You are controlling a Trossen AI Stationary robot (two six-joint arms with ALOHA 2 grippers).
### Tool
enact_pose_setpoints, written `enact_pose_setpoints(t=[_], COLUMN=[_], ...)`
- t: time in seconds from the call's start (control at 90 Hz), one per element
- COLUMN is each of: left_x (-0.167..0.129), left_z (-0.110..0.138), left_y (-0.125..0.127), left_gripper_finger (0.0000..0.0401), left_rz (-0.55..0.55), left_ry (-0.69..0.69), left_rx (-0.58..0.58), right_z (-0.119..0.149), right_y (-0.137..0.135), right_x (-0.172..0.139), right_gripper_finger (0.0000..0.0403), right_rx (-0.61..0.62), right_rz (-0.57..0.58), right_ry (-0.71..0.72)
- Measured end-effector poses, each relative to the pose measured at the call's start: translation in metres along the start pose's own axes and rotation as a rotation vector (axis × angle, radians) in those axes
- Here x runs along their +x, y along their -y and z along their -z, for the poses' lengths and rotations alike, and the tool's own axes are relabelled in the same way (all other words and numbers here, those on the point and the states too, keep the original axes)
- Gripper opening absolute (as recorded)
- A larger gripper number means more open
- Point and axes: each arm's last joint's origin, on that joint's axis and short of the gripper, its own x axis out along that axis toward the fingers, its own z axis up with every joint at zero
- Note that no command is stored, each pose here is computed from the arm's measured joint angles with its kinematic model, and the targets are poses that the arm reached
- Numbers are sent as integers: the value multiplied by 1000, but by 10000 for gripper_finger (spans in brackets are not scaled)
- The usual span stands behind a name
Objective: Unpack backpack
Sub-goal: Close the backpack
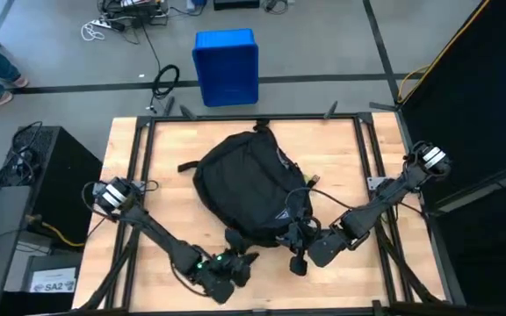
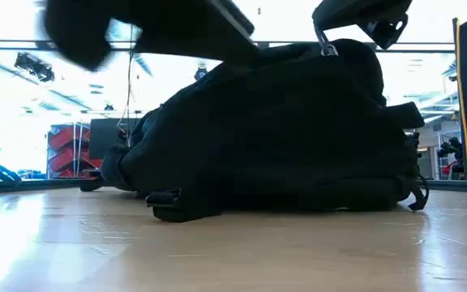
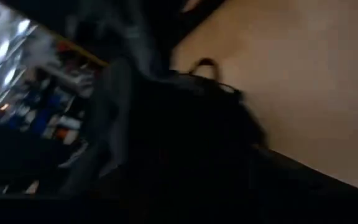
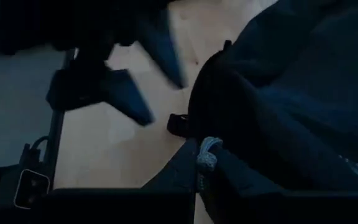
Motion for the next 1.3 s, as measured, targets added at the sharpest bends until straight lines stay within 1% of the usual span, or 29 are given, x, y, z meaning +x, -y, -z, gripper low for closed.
enact_pose_setpoints(t=[0.078,0.178,0.3,0.422,0.5,0.544,0.578,0.622,0.678,0.711,0.767,0.878,0.944,1.022,1.144,1.233,1.3], left_x=[10,23,34,40,44,44,44,44,43,43,43,30,15,-8,-39,-56,-68], left_z=[-1,2,5,8,10,11,12,14,15,16,17,15,13,10,12,22,27], left_y=[-4,-9,-13,-15,-18,-19,-19,-19,-18,-18,-17,-13,-12,-14,-27,-34,-39], left_gripper_finger=[207,207,207,207,198,181,161,123,60,31,13,3,2,1,1,1,0], left_rz=[6,75,126,124,94,75,66,65,69,70,73,91,109,105,99,99,92], left_ry=[2,-4,-10,-33,-50,-61,-70,-79,-87,-92,-98,-94,-87,-85,-123,-176,-204], left_rx=[-37,-44,-54,-46,-45,-35,-19,15,43,51,62,89,128,152,117,120,99], right_z=[-2,-3,-4,-4,-6,-6,-7,-8,-8,-8,-8,-5,-2,4,10,15,17], right_y=[1,3,4,3,2,2,2,1,1,1,1,0,-1,-3,-3,-4,-3], right_x=[1,3,3,3,3,3,3,3,3,3,3,2,0,-3,-6,-9,-10], right_gripper_finger=[0,0,0,0,0,0,0,0,0,0,0,0,0,0,0,0,0], right_rx=[-3,-2,-8,-19,-21,-25,-29,-33,-34,-34,-35,-35,-30,-25,2,7,15], right_rz=[1,8,9,5,-3,-6,-9,-13,-14,-13,-11,-9,-8,-3,21,33,57], right_ry=[9,10,10,18,30,36,41,47,49,50,47,37,19,-13,-47,-68,-74])
